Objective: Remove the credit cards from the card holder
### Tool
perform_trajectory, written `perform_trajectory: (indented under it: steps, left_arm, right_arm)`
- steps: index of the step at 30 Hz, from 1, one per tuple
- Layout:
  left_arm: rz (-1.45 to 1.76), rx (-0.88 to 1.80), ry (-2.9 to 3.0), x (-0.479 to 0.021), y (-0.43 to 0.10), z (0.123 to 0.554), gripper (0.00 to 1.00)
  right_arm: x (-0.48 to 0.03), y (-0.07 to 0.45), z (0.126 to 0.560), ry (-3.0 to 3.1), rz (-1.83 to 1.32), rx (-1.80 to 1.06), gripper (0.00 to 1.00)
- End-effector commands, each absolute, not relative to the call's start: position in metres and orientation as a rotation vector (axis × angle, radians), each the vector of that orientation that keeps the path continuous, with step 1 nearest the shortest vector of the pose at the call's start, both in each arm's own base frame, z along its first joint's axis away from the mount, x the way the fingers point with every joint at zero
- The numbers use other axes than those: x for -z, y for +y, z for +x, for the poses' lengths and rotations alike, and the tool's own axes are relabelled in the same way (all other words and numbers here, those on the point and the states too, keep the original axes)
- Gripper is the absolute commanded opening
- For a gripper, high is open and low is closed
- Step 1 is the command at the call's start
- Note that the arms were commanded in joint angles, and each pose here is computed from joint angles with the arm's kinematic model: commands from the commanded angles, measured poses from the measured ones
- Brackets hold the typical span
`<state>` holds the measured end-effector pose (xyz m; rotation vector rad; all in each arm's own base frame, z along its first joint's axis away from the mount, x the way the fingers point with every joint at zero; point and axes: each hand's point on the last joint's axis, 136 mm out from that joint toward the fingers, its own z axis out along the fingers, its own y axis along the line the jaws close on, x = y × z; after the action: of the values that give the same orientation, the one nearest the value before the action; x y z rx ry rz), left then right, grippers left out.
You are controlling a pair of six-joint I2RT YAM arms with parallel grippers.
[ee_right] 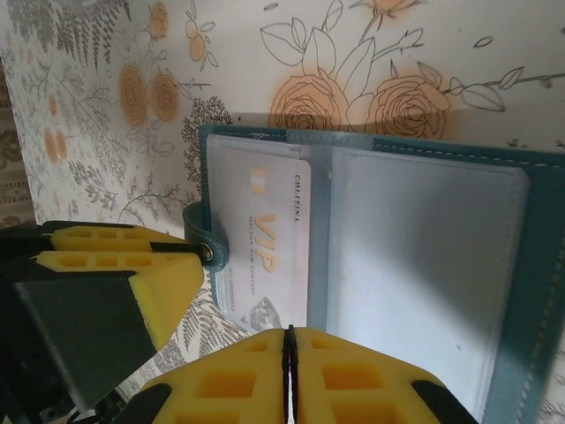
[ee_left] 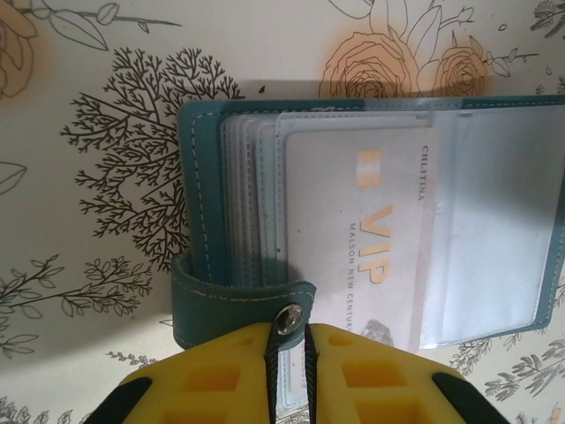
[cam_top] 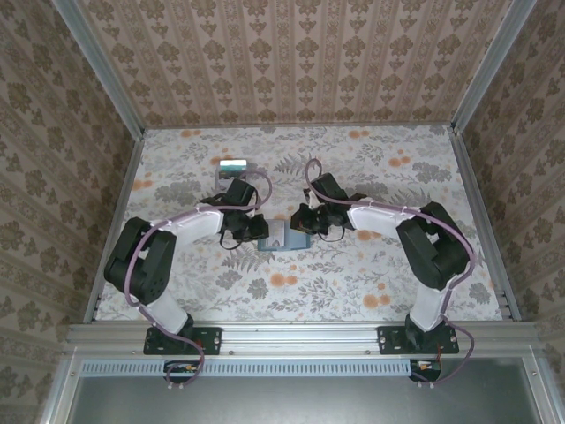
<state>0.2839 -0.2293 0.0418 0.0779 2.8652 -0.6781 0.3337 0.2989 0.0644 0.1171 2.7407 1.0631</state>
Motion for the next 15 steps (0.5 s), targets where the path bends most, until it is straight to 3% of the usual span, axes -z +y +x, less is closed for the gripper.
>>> perform_trajectory:
  steps: [1,15]
  left_arm:
    - [0.054,0.646,2.897,-0.029,-0.223,0.280,0.19]
    - [0.047,0.618,2.930,-0.020,-0.221,0.275,0.18]
  right_arm:
    - [-0.069,0.316,0.333,2.748,0.095,-1.165,0.14]
    - [-0.039,0.331,0.333,2.839,0.080,-1.197,0.19]
